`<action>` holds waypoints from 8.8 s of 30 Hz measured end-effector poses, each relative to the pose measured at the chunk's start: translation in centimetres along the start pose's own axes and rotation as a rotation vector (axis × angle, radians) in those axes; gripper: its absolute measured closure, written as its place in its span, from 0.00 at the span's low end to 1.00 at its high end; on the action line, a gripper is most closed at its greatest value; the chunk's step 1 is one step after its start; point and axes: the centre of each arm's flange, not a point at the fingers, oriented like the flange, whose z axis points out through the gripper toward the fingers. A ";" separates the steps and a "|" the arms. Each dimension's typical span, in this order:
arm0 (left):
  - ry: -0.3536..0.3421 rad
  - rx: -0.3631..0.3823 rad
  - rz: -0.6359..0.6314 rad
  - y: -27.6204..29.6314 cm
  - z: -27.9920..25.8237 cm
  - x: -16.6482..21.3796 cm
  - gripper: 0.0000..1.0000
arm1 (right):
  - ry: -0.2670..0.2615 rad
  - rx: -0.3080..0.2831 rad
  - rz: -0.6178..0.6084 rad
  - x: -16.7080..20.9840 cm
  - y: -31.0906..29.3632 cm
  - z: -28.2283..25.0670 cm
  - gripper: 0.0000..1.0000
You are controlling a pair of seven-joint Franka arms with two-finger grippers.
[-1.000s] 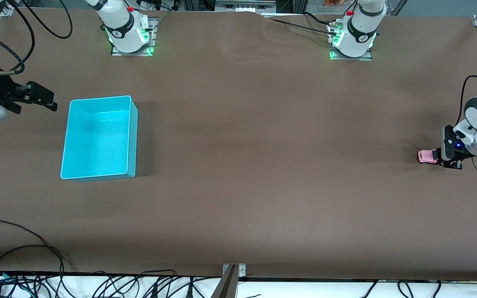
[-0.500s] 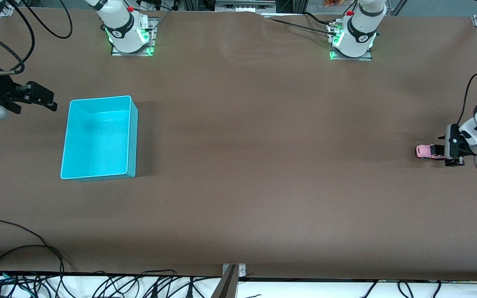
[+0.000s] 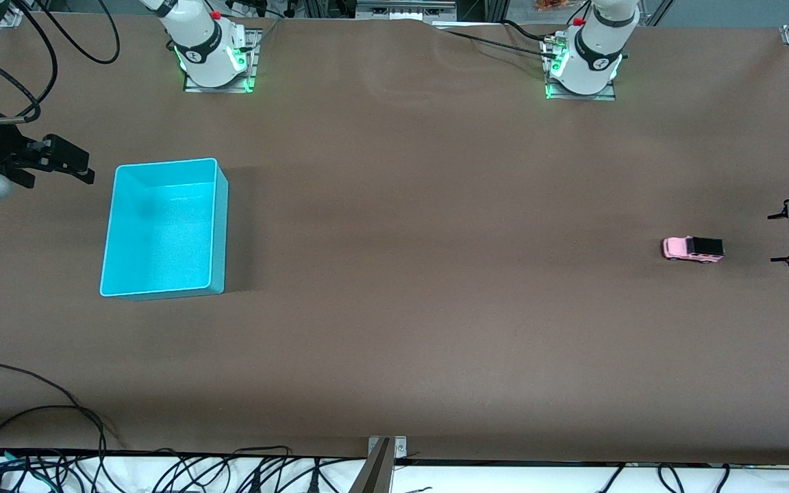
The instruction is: Wind and store pink jeep toy
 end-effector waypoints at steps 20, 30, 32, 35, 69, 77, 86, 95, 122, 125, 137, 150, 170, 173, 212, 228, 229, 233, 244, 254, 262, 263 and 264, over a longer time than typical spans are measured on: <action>-0.012 -0.132 -0.308 -1.5 -8.8 10.0 0.00 | 0.000 0.000 0.000 0.0 0.0 0.0 0.00; -0.059 -0.176 -0.440 -0.6 -12.6 15.7 0.00 | -0.001 0.000 0.001 0.0 0.0 0.0 0.00; -0.069 -0.181 -0.466 -0.1 -13.4 16.7 0.00 | -0.001 0.000 0.001 0.0 0.0 0.0 0.00; -0.085 -0.185 -0.501 0.4 -14.4 18.2 0.00 | -0.001 0.000 0.001 0.0 0.0 0.0 0.00; -0.175 -0.215 -0.743 3.9 -19.5 28.3 0.00 | -0.072 -0.038 -0.026 -0.6 -1.1 0.8 0.00; -0.153 -0.171 -0.829 4.9 -21.6 30.4 0.00 | -0.099 -0.038 -0.034 -0.7 -1.2 1.3 0.00; -0.030 0.031 -0.857 6.1 -22.4 31.6 0.00 | -0.120 -0.028 -0.261 -1.0 -4.6 1.5 0.00; 0.043 0.142 -1.118 9.2 -20.7 30.0 0.00 | -0.167 -0.007 -0.557 -1.5 -9.3 3.1 0.00; 0.076 0.147 -1.297 11.7 -21.7 29.6 0.00 | -0.260 0.063 -1.061 -6.5 -18.9 24.9 0.00; 0.103 0.127 -1.339 11.6 -21.9 29.8 0.00 | -0.229 0.065 -1.122 -7.1 -18.4 27.1 0.00; 0.117 0.117 -1.410 11.6 -22.2 29.6 0.00 | -0.109 0.053 -1.291 -9.8 -16.8 34.2 0.00; 0.103 0.098 -1.420 10.8 -23.0 29.6 0.00 | -0.071 0.075 -1.371 -9.8 -14.1 39.1 0.00; 0.094 0.082 -1.456 10.5 -23.3 29.6 0.00 | -0.030 0.067 -1.425 -11.1 -13.7 41.4 0.49; 0.094 0.082 -1.463 10.5 -23.3 29.6 0.00 | -0.026 0.065 -1.428 -11.0 -13.8 41.3 0.49; 0.143 0.129 -1.487 10.7 -26.3 29.3 0.00 | -0.212 0.156 -1.398 -1.4 -4.4 14.6 0.49; 0.159 0.147 -1.475 10.5 -27.3 29.9 0.00 | -0.217 0.294 -1.565 -2.7 4.4 21.2 0.49; 0.159 0.147 -1.475 10.5 -27.3 29.9 0.00 | -0.215 0.295 -1.570 -2.9 4.5 21.8 0.49; 0.159 0.147 -1.475 10.4 -27.3 29.9 0.00 | -0.210 0.297 -1.588 -3.9 5.4 24.9 0.49; 0.160 0.148 -1.475 10.5 -27.3 29.8 0.00 | -0.184 0.265 -1.635 -7.4 5.8 33.0 0.49; 0.161 0.149 -1.475 10.5 -27.4 29.9 0.00 | -0.174 0.253 -1.686 -8.5 7.0 37.2 0.49; 0.161 0.149 -1.475 10.5 -27.4 29.9 0.00 | -0.175 0.251 -1.679 -8.7 7.6 38.8 0.49; 0.161 0.149 -1.475 10.5 -27.4 29.9 0.00 | -0.174 0.251 -1.678 -8.7 7.6 38.9 0.49; 0.161 0.149 -1.475 10.5 -27.4 29.9 0.00 | -0.170 0.252 -1.674 -8.7 7.6 38.9 0.49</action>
